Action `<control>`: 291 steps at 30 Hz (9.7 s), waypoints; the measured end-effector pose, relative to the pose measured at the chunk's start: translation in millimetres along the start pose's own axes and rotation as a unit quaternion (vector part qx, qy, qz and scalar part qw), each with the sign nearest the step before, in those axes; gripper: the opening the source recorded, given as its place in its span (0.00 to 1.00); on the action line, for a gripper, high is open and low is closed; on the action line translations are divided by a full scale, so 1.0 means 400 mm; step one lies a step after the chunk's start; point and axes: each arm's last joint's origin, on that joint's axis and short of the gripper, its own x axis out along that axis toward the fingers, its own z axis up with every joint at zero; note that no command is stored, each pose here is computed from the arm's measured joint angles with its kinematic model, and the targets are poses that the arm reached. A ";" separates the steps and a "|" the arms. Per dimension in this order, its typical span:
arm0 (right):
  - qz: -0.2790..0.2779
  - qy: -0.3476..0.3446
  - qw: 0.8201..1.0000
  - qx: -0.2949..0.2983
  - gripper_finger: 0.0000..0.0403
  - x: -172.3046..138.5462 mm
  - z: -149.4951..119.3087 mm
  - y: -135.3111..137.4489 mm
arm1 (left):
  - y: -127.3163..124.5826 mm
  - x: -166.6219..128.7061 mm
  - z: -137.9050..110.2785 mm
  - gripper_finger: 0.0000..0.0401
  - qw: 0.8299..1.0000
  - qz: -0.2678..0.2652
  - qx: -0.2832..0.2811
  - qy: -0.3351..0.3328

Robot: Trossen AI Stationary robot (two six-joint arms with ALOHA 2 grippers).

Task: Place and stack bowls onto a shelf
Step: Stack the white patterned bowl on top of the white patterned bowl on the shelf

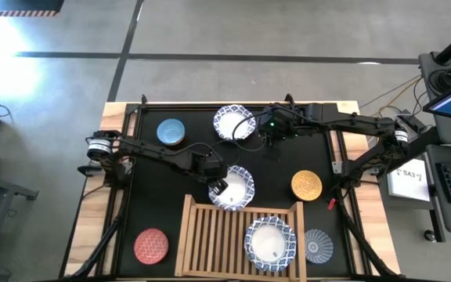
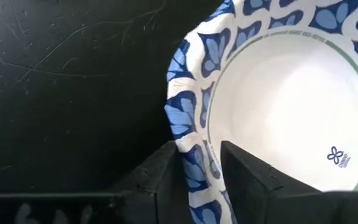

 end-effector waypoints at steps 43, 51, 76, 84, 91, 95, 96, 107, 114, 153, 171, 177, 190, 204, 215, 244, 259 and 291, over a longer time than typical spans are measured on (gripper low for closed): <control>0.052 -0.015 0.998 0.024 0.47 0.035 -0.004 0.014 | 0.001 -0.152 0.075 0.00 0.969 0.042 -0.034 -0.240; 0.052 -0.025 0.998 0.022 0.47 0.036 0.001 0.014 | -0.019 -0.167 0.102 0.00 0.954 0.010 -0.032 -0.298; 0.047 -0.023 0.999 0.013 0.11 0.036 -0.001 0.014 | -0.041 -0.188 0.124 0.00 0.936 -0.031 -0.036 -0.350; 0.047 -0.023 0.999 0.010 0.03 0.037 -0.001 0.013 | -0.046 -0.197 0.132 0.12 0.930 -0.044 -0.043 -0.363; 0.048 -0.004 0.999 0.007 0.03 0.037 -0.010 0.013 | -0.052 -0.200 0.133 0.27 0.932 -0.076 -0.034 -0.353; 0.049 0.026 0.998 0.014 0.03 0.038 -0.025 0.011 | -0.052 -0.215 0.134 0.32 0.931 -0.096 -0.023 -0.351; 0.048 0.031 0.998 0.018 0.03 0.038 -0.027 0.011 | -0.052 -0.223 0.135 0.33 0.930 -0.105 -0.023 -0.352; 0.178 0.070 0.978 0.086 0.03 0.042 -0.045 0.055 | -0.026 -0.295 0.128 0.34 0.928 -0.099 0.009 -0.359; 0.207 0.093 0.971 0.080 0.03 0.062 -0.071 0.160 | -0.012 -0.312 0.115 0.34 0.935 -0.085 0.023 -0.342; 0.276 0.099 0.955 0.050 0.03 0.106 -0.148 0.528 | 0.020 -0.376 0.081 0.34 0.944 -0.076 0.040 -0.320; 0.253 0.138 0.957 0.046 0.06 0.115 -0.173 0.519 | 0.014 -0.377 0.073 0.34 0.945 -0.078 0.046 -0.315; 0.253 0.137 0.957 0.041 0.19 0.116 -0.173 0.517 | 0.014 -0.377 0.073 0.34 0.945 -0.077 0.046 -0.315; 0.235 0.119 0.964 0.040 0.40 0.068 -0.134 0.469 | 0.014 -0.376 0.072 0.34 0.945 -0.077 0.047 -0.314; 0.108 0.115 0.987 0.036 0.38 0.098 -0.090 0.322 | 0.018 -0.352 0.062 0.34 0.957 -0.057 0.045 -0.281; 0.079 0.108 0.991 0.008 0.38 0.142 -0.063 0.168 | 0.028 -0.286 0.072 0.34 0.967 -0.005 0.025 -0.252; 0.015 -0.008 0.999 -0.044 0.34 0.455 -0.004 -0.022 | -0.024 -0.365 -0.065 0.34 0.971 -0.002 0.036 -0.237; -0.023 0.026 0.997 -0.074 0.33 0.547 0.002 -0.044 | -0.032 -0.378 -0.086 0.34 0.971 -0.010 0.047 -0.233; 0.019 0.033 0.991 -0.131 0.02 0.357 0.007 -0.038 | -0.041 -0.382 -0.099 0.34 0.970 -0.012 0.076 -0.230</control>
